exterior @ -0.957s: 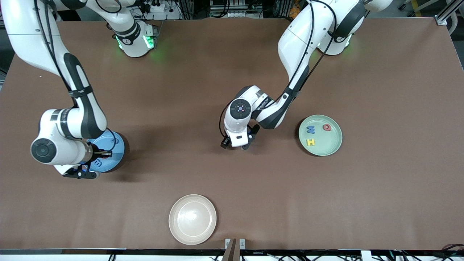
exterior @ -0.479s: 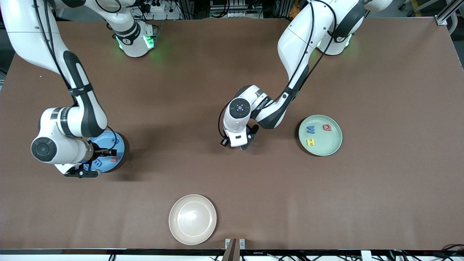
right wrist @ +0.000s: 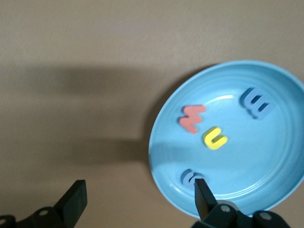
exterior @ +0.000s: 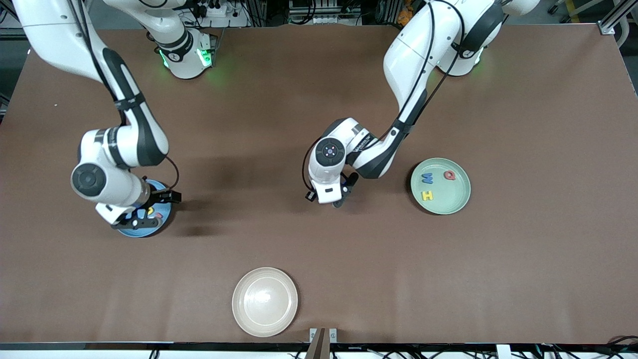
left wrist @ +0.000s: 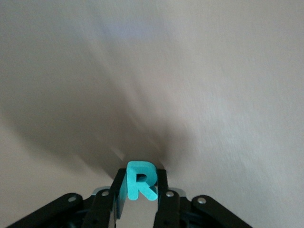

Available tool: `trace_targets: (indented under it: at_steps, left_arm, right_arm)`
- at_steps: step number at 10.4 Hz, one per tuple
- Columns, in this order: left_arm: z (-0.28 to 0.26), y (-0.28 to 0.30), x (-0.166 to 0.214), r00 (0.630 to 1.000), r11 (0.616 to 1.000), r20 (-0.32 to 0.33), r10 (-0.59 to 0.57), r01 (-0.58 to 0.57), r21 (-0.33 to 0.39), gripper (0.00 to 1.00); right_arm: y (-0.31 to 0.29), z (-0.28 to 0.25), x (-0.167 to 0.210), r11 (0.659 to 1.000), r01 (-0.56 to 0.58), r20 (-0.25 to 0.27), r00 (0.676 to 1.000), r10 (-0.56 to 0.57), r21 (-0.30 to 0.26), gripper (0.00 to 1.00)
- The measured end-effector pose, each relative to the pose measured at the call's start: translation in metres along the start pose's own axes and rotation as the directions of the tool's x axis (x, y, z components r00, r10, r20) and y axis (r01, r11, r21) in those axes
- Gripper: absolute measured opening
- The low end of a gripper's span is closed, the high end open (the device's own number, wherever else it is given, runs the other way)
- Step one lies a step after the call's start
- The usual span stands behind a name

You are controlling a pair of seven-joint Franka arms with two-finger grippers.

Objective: Sort upper and lower case letters into plates

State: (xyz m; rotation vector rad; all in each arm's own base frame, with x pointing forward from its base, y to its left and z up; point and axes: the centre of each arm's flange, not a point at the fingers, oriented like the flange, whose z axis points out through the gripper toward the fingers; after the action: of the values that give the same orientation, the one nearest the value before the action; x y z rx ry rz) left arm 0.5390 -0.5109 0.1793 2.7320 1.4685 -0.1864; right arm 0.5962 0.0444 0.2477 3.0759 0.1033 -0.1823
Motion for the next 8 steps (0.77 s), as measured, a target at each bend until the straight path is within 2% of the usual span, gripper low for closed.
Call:
trace_targets:
  at_steps: [2,4,6,8]
  left_arm:
    - [-0.023,0.003,0.041,0.999,0.998,0.001,0.045,-0.045,0.032,0.29]
    - [-0.045,-0.003,0.072,0.991,0.986,0.022,0.131,-0.133,0.100,0.29]
    - [-0.070,-0.017,0.108,0.972,0.950,0.064,0.228,-0.236,0.202,0.29]
    - [-0.090,-0.037,0.148,0.940,0.905,0.122,0.318,-0.340,0.254,0.29]
  right_arm:
    - [-0.014,0.007,-0.030,1.000,0.027,-0.004,1.000,-0.027,-0.002,1.00]
    - [-0.021,0.004,-0.057,0.999,0.044,-0.013,0.999,-0.044,-0.006,1.00]
    - [-0.021,-0.016,-0.065,0.999,0.045,-0.044,0.998,-0.045,-0.009,1.00]
    - [-0.018,-0.044,-0.065,0.998,0.053,-0.101,0.993,-0.054,-0.013,1.00]
